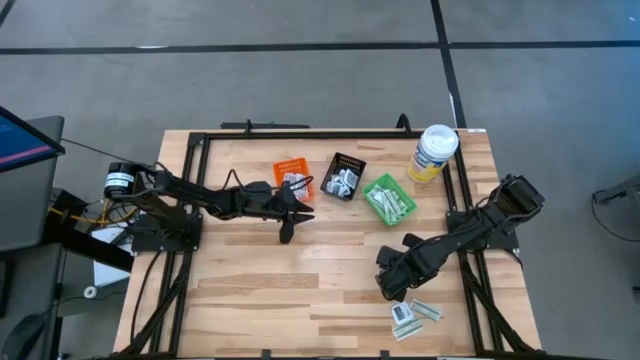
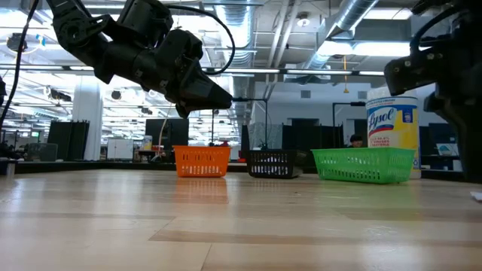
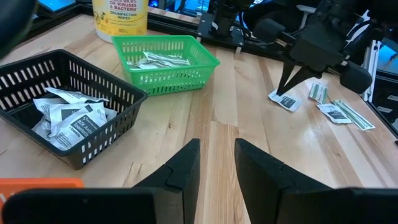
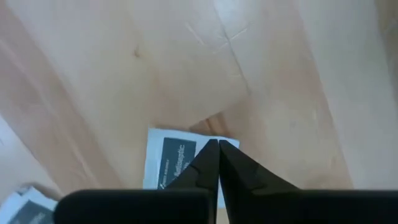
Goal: Pick & Place First Aid Supplies
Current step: Put the black towelette pack into the black basket
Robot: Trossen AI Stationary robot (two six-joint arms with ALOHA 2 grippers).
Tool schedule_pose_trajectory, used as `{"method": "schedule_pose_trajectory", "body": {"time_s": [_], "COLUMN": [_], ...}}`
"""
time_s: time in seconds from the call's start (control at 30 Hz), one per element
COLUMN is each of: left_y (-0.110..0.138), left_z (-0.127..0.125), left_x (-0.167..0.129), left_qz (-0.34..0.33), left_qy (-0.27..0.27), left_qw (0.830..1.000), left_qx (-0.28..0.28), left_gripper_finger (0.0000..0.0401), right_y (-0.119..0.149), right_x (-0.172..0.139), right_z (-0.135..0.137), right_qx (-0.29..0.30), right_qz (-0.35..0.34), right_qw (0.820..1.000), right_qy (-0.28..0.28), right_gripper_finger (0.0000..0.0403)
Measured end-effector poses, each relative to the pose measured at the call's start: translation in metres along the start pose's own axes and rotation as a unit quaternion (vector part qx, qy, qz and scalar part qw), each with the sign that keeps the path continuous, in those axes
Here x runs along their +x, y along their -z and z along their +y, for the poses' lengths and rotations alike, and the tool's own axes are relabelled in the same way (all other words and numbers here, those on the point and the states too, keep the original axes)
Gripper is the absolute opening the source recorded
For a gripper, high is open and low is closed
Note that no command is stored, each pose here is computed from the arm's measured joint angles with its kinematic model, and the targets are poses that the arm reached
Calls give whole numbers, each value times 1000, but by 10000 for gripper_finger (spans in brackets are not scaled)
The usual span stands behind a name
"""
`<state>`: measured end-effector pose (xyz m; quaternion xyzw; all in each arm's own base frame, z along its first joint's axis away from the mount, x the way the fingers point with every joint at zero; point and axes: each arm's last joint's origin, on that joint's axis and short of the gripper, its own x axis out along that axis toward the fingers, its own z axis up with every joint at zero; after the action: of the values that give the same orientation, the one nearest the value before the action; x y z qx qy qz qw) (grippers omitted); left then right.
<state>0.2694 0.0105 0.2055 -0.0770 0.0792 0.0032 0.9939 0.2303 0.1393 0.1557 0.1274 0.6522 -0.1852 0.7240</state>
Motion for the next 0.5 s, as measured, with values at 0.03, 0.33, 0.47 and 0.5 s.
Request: {"method": "schedule_pose_trajectory", "body": {"time_s": [0.03,0.33,0.47,0.5], "left_y": [0,0,0,0], "left_z": [0,0,0,0], "left_x": [0,0,0,0], "left_qz": [0,0,0,0], "left_qy": [0,0,0,0], "left_qw": [1000,1000,1000,1000], "left_qx": [0,0,0,0], "left_gripper_finger": [100,100,100,100], "right_y": [0,-3,4,5], "right_x": [0,3,14,15], "right_z": [0,-4,-9,-10], "right_qx": [-10,-29,1,19], "right_qz": [1,12,29,32], "right_qw": [1000,999,1000,999], "right_qy": [0,-6,-6,-3], "right_gripper_finger": [5,84,124,132]}}
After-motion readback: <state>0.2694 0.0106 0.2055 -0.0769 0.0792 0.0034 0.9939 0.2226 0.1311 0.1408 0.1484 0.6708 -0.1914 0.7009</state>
